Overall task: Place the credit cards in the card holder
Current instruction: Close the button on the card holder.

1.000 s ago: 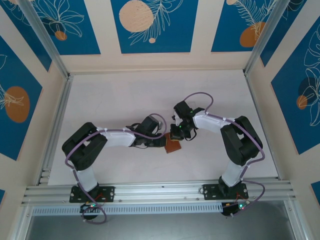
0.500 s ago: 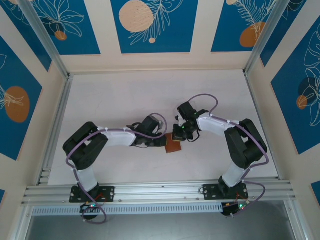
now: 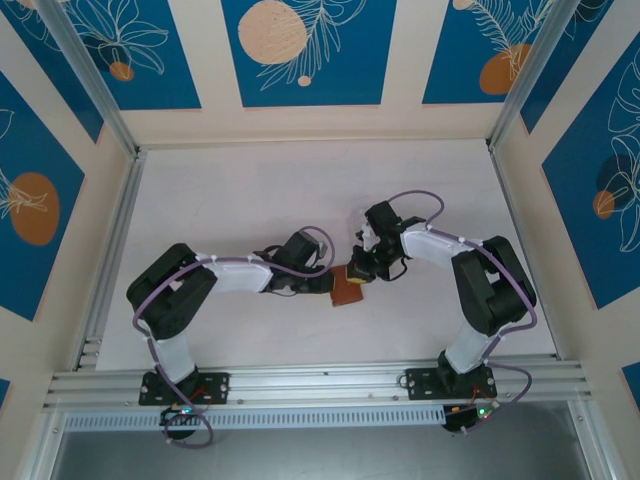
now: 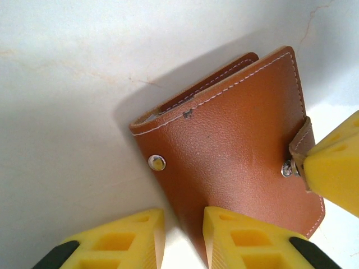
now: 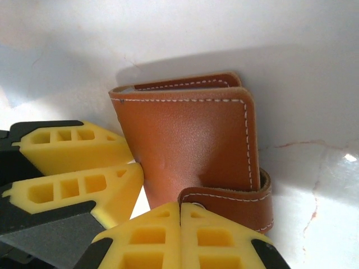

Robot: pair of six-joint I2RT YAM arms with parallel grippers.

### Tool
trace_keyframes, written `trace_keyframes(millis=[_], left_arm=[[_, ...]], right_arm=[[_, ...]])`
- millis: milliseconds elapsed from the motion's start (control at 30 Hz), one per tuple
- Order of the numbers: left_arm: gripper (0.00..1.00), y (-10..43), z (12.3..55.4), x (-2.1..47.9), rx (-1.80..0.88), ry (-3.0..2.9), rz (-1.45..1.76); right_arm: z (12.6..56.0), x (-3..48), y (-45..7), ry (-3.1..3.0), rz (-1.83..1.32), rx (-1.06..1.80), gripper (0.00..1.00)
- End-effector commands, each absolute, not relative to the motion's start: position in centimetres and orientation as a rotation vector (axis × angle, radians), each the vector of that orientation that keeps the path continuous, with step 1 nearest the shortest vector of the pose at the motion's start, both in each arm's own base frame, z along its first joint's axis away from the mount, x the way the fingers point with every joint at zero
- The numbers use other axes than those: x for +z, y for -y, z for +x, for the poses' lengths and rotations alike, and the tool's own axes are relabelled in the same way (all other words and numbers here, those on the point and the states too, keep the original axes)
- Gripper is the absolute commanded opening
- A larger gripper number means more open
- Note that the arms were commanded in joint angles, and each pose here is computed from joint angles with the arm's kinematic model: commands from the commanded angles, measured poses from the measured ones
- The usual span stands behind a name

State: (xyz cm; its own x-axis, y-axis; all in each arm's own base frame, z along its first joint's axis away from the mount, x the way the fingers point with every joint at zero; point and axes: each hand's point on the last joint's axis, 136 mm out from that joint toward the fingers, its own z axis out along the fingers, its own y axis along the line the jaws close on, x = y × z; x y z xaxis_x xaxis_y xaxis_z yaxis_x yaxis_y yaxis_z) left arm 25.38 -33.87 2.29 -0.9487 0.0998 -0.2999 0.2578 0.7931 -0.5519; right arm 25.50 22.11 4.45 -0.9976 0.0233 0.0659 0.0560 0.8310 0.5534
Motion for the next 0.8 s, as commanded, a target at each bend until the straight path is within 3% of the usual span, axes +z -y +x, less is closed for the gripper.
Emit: trace_keyframes(millis=[0,767], left_arm=[[0.25,34.0,24.9,-0.6,-0.842,-2.778,0.279],[0.25,34.3,25.1,-0.7,-0.844,-2.776,0.284]], right_arm=[[24.0,4.0,-22.4,2.863,-0.076,-0.925,0.0],[22.5,1.4,-20.1,2.881,-0.148,-0.774,0.0]])
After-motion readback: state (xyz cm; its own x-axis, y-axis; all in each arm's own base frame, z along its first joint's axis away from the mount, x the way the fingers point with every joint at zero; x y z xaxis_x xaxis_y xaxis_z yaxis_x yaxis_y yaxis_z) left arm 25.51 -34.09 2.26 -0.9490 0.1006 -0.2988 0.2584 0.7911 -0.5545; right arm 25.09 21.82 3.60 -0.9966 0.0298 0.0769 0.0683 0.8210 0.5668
